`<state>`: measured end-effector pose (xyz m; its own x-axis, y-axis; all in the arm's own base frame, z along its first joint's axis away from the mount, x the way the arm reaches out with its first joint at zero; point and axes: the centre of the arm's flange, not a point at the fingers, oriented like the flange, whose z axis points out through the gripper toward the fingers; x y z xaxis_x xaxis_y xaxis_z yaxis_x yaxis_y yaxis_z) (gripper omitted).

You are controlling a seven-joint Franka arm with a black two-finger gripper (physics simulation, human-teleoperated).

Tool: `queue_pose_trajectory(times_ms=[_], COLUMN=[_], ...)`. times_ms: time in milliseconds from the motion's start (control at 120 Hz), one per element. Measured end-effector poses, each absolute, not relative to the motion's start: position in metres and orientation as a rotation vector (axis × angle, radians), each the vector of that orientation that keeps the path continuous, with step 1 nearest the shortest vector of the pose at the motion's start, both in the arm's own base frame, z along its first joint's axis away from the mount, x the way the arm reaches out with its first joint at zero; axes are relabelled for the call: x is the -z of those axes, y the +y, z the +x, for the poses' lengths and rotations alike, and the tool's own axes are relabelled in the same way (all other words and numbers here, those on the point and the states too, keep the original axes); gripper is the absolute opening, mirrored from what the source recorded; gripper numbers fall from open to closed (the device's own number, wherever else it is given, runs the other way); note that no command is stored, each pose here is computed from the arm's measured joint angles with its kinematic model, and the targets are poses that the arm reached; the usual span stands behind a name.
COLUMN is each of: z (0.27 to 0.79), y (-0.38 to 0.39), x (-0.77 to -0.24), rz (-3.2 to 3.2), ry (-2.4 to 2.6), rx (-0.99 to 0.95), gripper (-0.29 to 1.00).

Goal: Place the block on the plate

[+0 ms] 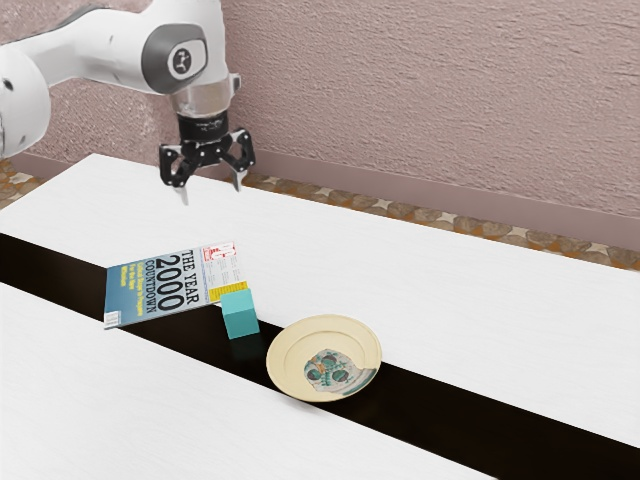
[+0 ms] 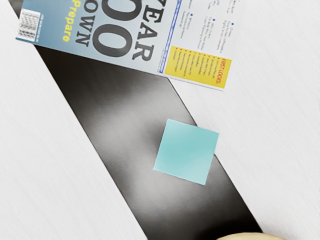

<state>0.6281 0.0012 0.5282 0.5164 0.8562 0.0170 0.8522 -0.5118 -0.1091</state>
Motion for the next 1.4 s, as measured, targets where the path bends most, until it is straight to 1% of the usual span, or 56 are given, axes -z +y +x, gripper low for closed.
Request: queue_pose_trajectory(times_ms=[192, 367, 542, 1058, 1242, 1400], z=[0.627, 0.629, 0.642, 0.659, 0.662, 0.664], y=[0.018, 0.063, 0.039, 0.035, 0.034, 0.033], x=[-0.479, -0.464, -0.442, -0.347, -0.324, -0.321], rz=[-2.596, -2.531, -2.589, -2.633, -2.645, -2.648], ry=[-1.574, -1.700, -1.623, -1.516, -1.503, -1.527], rx=[-0.094, -0.076, -0.078, -0.191, -0.219, -0.221], gripper=[0.70, 0.70, 0.70, 0.70, 0.70, 0.70])
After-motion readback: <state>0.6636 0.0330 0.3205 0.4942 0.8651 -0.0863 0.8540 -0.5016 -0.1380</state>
